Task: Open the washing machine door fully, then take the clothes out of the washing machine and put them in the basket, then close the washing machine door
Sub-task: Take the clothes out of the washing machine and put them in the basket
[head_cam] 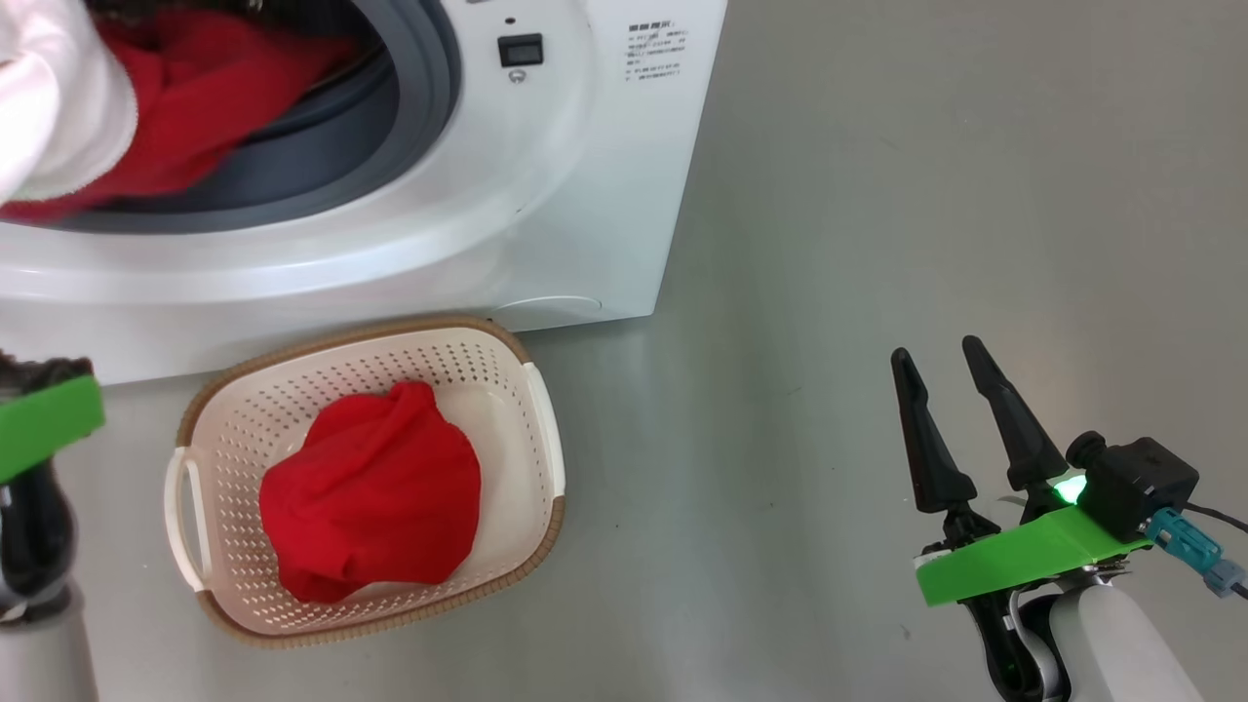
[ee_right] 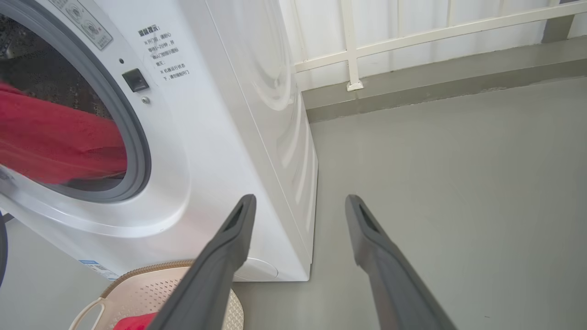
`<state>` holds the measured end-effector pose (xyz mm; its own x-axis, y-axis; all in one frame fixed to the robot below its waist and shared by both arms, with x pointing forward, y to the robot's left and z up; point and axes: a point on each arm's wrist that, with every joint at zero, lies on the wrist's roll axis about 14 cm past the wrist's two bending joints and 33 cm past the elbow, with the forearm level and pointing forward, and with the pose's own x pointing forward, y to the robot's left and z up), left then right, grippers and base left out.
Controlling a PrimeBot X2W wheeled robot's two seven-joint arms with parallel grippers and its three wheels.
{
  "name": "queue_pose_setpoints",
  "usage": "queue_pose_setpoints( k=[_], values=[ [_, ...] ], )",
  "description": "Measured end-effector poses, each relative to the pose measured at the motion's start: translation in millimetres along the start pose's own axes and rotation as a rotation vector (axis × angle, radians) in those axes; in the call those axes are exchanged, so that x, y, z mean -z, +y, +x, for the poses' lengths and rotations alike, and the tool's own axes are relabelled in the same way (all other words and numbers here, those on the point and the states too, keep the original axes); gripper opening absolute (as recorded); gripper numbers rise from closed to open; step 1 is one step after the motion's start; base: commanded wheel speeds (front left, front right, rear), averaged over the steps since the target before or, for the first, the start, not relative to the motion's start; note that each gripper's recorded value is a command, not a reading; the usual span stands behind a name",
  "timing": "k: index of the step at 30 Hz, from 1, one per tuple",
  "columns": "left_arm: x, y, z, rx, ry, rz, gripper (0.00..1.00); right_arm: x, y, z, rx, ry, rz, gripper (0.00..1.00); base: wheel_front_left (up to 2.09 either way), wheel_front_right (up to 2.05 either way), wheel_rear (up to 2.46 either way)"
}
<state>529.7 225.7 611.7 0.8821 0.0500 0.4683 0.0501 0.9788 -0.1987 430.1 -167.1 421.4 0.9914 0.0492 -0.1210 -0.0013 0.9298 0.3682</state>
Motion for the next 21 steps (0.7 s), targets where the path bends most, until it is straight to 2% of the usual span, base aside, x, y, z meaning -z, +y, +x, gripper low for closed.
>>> queue_pose_setpoints(
  k=[4,8,13,17,21],
  values=[
    [-19.8,-6.9,-3.0,0.011,-0.061,-0.006,0.00,-0.8,-0.8,-0.8,0.002,-0.002,-0.001,1.00,0.00,0.00,0.00],
    [-15.3,-9.5,-12.0,0.010,-0.042,-0.009,0.00,2.0,-1.5,-2.3,0.005,0.006,0.001,1.00,0.00,0.00,0.00],
    [39.5,5.0,-37.4,-0.049,0.137,-0.033,0.00,7.5,-2.3,-3.5,0.008,0.021,0.002,1.00,0.00,0.00,0.00],
    [101.8,12.1,-73.5,-0.084,0.347,-0.049,0.00,13.5,-2.9,-1.9,0.008,0.036,0.003,1.00,0.00,0.00,0.00],
    [133.9,13.4,-93.9,-0.089,0.459,-0.049,0.00,19.0,-4.7,-0.6,0.012,0.050,0.004,1.00,0.00,0.00,0.00]
  ],
)
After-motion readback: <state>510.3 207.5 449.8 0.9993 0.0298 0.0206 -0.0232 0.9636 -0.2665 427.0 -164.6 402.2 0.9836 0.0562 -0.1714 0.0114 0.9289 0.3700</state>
